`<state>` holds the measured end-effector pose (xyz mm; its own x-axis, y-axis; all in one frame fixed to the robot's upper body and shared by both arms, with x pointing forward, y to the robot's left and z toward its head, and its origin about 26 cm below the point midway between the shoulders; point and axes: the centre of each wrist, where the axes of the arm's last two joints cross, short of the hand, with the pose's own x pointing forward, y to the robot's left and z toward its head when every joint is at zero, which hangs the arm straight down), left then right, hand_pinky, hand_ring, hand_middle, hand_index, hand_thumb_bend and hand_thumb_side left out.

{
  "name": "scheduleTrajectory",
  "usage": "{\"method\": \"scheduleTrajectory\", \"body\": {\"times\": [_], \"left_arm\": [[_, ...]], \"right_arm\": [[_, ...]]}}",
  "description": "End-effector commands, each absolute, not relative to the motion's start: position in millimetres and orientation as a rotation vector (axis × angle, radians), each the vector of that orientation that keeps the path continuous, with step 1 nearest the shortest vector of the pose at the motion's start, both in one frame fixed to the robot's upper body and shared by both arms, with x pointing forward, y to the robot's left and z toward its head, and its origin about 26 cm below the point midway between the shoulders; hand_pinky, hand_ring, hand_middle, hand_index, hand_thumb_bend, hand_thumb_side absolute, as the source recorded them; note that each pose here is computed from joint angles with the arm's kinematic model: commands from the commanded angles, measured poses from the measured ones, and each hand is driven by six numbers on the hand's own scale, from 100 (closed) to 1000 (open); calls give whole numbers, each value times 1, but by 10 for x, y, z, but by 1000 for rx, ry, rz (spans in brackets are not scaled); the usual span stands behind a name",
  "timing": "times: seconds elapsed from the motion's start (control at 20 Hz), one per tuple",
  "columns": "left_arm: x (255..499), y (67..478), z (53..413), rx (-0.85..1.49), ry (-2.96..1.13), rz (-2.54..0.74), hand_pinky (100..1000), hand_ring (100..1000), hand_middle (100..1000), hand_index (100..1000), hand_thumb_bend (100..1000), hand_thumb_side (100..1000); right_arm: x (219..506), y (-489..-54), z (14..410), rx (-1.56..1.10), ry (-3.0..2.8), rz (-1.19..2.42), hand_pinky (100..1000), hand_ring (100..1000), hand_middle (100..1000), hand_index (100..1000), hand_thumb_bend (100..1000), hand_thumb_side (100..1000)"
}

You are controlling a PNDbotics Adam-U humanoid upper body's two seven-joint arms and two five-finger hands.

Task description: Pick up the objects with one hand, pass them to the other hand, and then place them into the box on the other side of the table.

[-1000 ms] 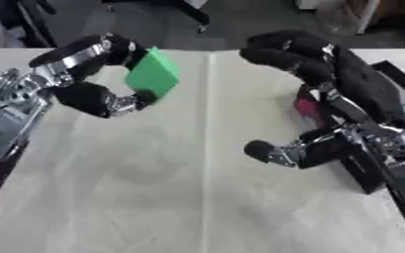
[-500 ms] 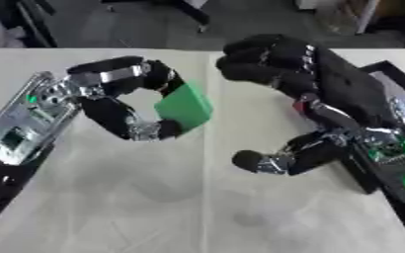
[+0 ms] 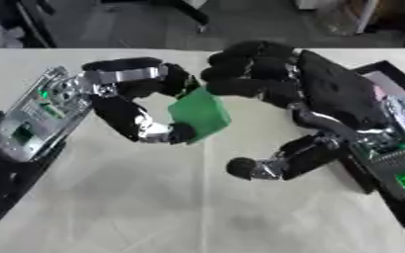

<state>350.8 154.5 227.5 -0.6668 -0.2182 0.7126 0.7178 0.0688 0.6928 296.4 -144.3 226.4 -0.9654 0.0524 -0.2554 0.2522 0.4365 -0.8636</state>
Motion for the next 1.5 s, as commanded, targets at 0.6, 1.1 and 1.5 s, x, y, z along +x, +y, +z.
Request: {"method": "scheduleTrajectory", "body": {"times": [0.6,1.1,1.5], "left_arm": [[3374,1383,2472,-541,-1658,-1798,742,536,471,689,223,446],[3357,1370,2474,-517,-1664,-1830,743,538,472,690,215,442],[3354,1373,2493,-522,-1675,-1823,746,553,494,709,227,464]], "right_arm": [[2931,-1459,2311,375,2436,-1623,863,879,857,942,395,357],[2919,-1457,2245,465,2418,-1679,844,822,669,871,316,252],[2918,-1461,2235,471,2476,-1617,787,697,329,586,178,175]]}}
